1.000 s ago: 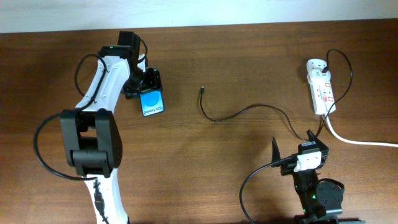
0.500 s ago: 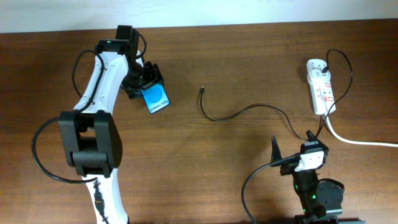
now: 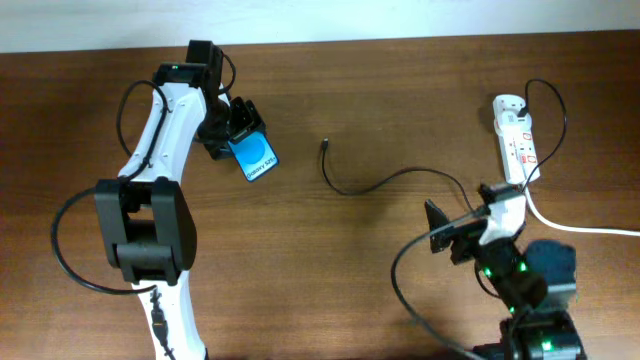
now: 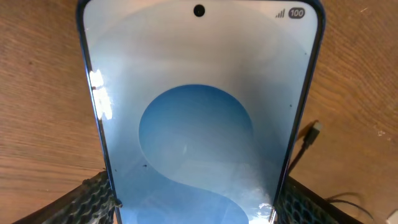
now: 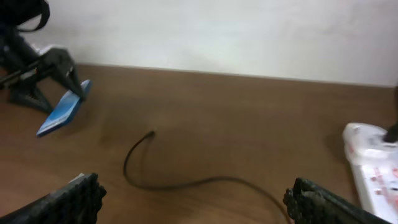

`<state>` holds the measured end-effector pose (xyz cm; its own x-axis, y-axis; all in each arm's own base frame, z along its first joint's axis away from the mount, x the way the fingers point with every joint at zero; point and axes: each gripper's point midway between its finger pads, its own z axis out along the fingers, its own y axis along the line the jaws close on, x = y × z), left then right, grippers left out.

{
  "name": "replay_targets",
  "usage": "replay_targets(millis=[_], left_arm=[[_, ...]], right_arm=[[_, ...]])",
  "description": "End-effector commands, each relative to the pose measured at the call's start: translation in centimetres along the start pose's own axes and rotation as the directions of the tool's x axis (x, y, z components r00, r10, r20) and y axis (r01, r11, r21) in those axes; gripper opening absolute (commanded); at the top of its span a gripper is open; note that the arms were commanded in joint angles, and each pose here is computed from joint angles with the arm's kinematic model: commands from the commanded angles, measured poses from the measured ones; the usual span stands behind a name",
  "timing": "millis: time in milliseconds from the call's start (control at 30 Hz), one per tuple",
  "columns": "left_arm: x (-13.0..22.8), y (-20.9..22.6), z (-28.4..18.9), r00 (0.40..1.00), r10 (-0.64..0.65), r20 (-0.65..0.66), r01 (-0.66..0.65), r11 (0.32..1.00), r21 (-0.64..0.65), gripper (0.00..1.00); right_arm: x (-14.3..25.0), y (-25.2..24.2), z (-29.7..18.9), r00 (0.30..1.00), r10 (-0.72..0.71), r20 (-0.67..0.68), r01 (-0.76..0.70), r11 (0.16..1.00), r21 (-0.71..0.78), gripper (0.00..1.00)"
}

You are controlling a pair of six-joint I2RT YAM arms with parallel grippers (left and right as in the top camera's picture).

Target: Plug charger to phone and switch on socket

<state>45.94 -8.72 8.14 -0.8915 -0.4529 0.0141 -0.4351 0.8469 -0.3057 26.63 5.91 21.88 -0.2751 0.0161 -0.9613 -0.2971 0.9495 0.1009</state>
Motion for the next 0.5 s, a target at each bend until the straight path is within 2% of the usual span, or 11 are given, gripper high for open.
replay_targets(millis=[0, 133, 233, 300, 467], left_arm=[[0.5, -2.5, -1.0, 0.995, -0.082, -0.059, 0.089, 0.988, 0.127, 0.0], [1.6, -4.4, -2.0, 0.95, -0.23, -0.21, 0.278, 0.93, 0.24, 0.0], [2.6, -5.9, -3.2, 0.868, -0.336, -0.365, 0.448, 0.847, 0.286, 0.0], [3.0, -7.2, -4.8, 0.807, -0.338, -0.484, 0.527, 0.783, 0.332, 0.0], [4.5, -9.5, -7.7, 0.699, -0.264, -0.664, 0.619, 0.689, 0.377, 0.0]], right_arm=[[-0.5, 1.6, 1.4, 0.997, 0.03, -0.072, -0.037, 0.993, -0.111, 0.98], [-0.1, 2.8, 2.8, 0.989, 0.047, -0.141, -0.075, 0.977, -0.199, 0.98], [0.7, 2.9, 3.3, 0.982, 0.058, -0.18, -0.096, 0.973, -0.212, 0.98], [1.7, 2.7, 3.7, 0.973, 0.069, -0.218, -0.115, 0.972, -0.207, 0.98], [3.5, 3.3, 4.4, 0.949, 0.102, -0.297, -0.176, 0.956, -0.235, 0.98]])
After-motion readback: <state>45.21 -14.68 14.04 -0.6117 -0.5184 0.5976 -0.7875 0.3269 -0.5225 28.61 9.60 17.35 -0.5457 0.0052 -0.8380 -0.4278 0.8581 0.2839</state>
